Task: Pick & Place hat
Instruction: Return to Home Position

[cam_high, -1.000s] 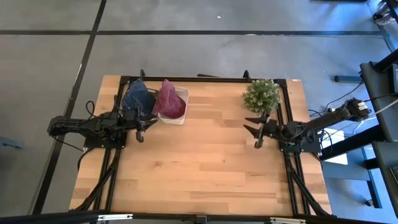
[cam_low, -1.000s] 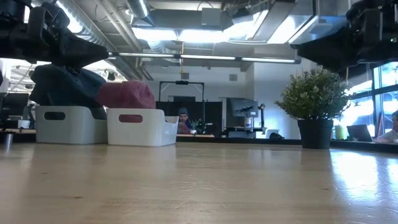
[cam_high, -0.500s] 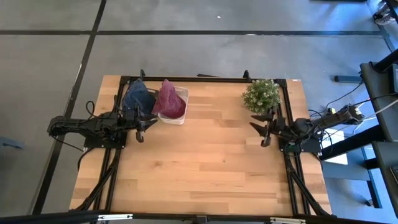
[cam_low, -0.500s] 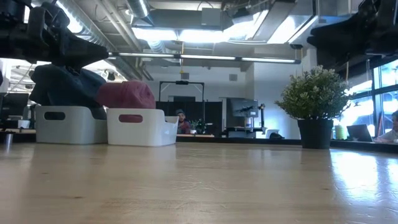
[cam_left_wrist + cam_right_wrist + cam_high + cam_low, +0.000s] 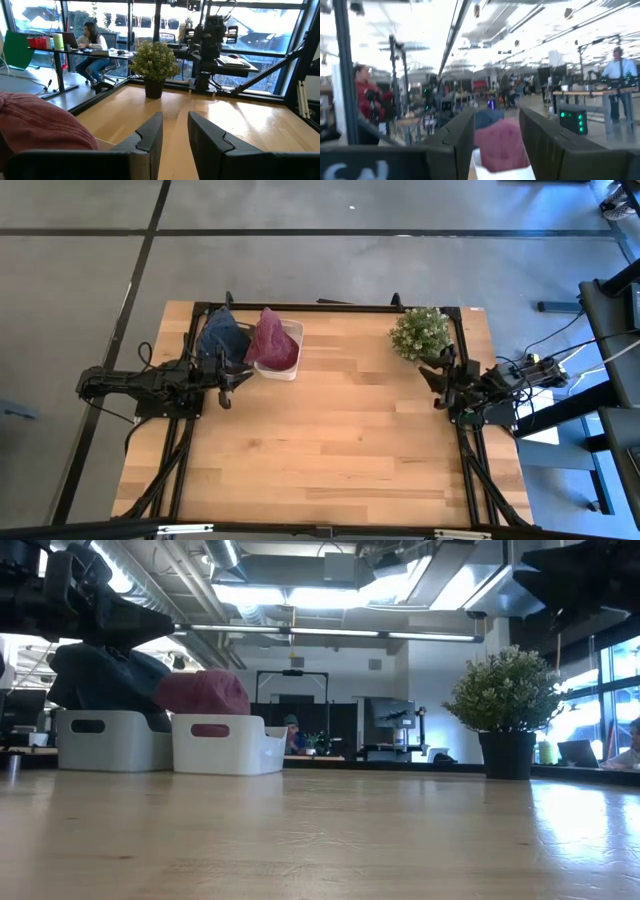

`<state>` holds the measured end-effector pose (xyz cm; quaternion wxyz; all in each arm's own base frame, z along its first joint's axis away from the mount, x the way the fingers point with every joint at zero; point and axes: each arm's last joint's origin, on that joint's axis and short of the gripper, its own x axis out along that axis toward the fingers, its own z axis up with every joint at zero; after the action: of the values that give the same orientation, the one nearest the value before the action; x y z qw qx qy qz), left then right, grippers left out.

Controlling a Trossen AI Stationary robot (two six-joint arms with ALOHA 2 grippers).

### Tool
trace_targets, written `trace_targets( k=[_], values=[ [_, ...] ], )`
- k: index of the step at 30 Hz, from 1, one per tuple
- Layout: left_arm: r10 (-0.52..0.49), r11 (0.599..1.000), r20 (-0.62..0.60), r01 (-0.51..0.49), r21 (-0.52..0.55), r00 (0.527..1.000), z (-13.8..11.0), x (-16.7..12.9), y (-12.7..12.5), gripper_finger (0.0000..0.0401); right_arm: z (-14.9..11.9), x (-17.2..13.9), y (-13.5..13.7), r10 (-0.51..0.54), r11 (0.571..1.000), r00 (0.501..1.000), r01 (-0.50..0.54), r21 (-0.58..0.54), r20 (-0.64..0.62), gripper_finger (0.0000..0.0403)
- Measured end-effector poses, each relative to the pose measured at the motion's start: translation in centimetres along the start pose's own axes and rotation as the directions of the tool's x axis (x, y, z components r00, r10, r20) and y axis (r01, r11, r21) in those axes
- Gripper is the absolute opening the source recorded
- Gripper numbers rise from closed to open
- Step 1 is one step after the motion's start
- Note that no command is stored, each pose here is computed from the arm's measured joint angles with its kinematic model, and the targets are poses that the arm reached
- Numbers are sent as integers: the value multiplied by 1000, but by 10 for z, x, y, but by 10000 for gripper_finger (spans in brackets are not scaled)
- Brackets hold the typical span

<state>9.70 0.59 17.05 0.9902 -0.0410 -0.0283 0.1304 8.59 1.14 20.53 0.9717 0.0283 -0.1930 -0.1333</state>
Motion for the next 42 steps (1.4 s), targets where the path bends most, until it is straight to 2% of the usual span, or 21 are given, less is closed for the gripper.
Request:
trace_targets(
  k=[2,5,9,13,42],
  values=[
    [0,1000,0,0,0,1000,0,0,0,86,3,-1,-2,-31,999,999,30,13,21,156],
    [0,1000,0,0,0,1000,0,0,0,89,1,-1,-5,-142,990,990,143,4,-7,156],
    [-1,1000,0,1,0,1000,0,0,0,90,-3,-2,-9,-297,955,953,296,-27,-53,156],
    [0,1000,0,0,0,1000,0,0,0,90,-4,-3,-11,-372,928,926,370,-41,-68,156],
    [3,1000,0,-3,0,1000,0,0,0,88,-4,-3,-11,-376,926,924,374,-40,-68,156]
  ],
)
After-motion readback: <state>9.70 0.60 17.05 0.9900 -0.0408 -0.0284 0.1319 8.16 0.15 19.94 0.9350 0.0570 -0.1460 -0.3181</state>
